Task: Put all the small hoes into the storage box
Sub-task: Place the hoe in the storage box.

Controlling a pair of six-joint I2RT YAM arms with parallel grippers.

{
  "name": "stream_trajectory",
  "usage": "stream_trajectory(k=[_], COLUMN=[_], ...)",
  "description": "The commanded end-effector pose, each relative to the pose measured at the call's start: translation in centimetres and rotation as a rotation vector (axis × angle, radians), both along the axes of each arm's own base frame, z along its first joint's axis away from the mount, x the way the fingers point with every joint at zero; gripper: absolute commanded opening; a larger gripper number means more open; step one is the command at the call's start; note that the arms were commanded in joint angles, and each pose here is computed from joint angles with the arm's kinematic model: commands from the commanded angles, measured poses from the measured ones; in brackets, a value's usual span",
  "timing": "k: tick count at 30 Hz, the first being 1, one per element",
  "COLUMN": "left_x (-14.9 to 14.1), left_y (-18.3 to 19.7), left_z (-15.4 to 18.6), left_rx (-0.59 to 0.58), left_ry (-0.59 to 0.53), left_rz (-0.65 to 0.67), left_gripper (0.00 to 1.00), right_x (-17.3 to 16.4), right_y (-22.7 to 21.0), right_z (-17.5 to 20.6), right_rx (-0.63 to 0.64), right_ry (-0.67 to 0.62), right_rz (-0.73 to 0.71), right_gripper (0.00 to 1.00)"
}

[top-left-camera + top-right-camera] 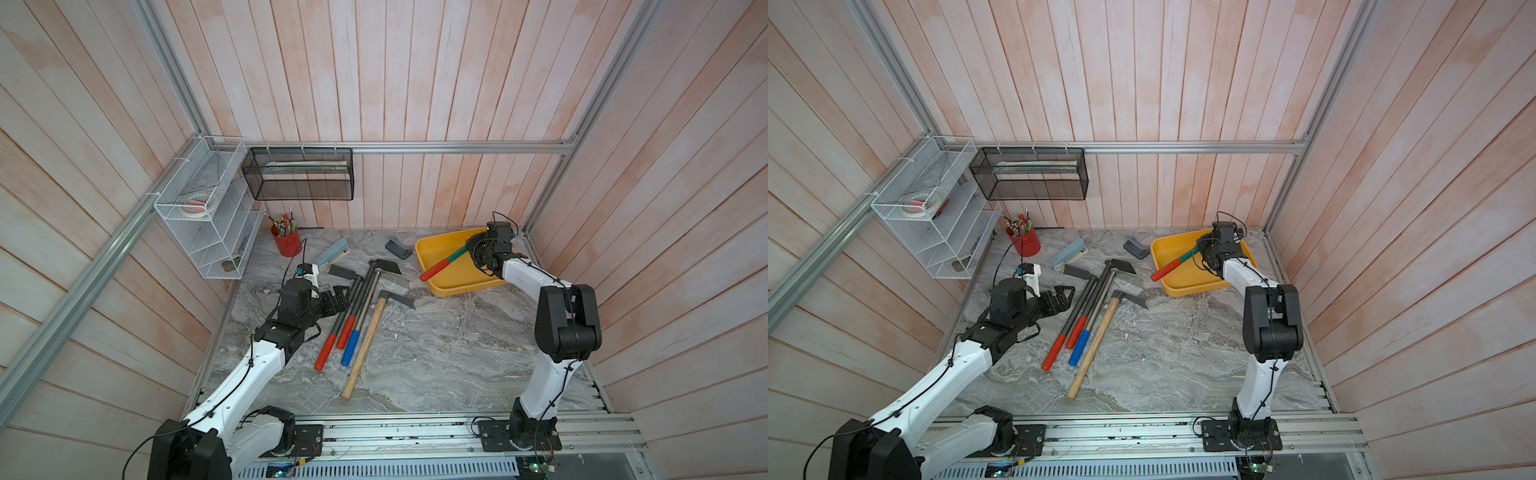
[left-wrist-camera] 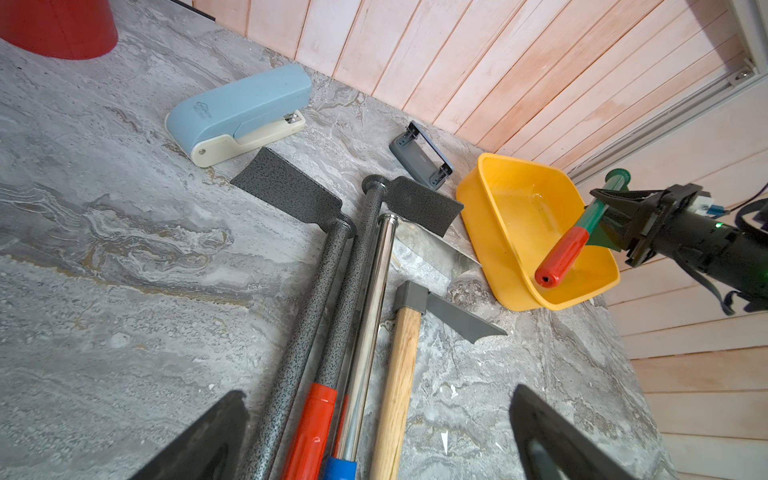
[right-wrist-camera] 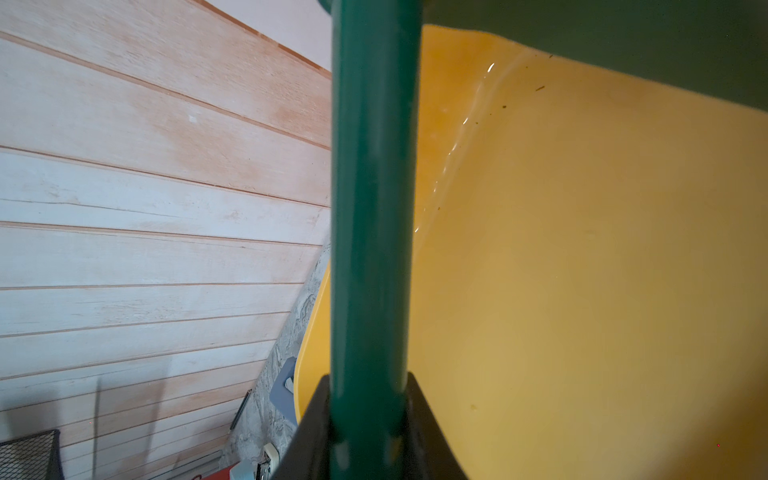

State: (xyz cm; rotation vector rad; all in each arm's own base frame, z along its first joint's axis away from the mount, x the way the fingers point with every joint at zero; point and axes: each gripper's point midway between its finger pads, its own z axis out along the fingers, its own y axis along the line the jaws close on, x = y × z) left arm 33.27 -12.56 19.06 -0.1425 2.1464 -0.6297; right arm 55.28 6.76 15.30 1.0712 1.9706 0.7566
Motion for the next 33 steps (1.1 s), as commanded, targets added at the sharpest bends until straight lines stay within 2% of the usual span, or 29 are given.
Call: stream_trajectory(k=[1,33], left_x=[-0.2,-0.5], left_y=[0.2,0.7], left_z=[0.7,0.8], left_rx=[0.017,0.044], left_ry=[-0.021,-0.03], left_rz=[0.0,0.008], left_gripper=[1.0,1.0], right_x=[1.8,3.6], right_y=[-0.3,-2.1], right_z=[3.2,0.4], right_rx=[0.016,0.063], right_ry=[-0.096,-0.022], right_rz=[-0.007,-0.056], right_gripper=[0.0,0.0])
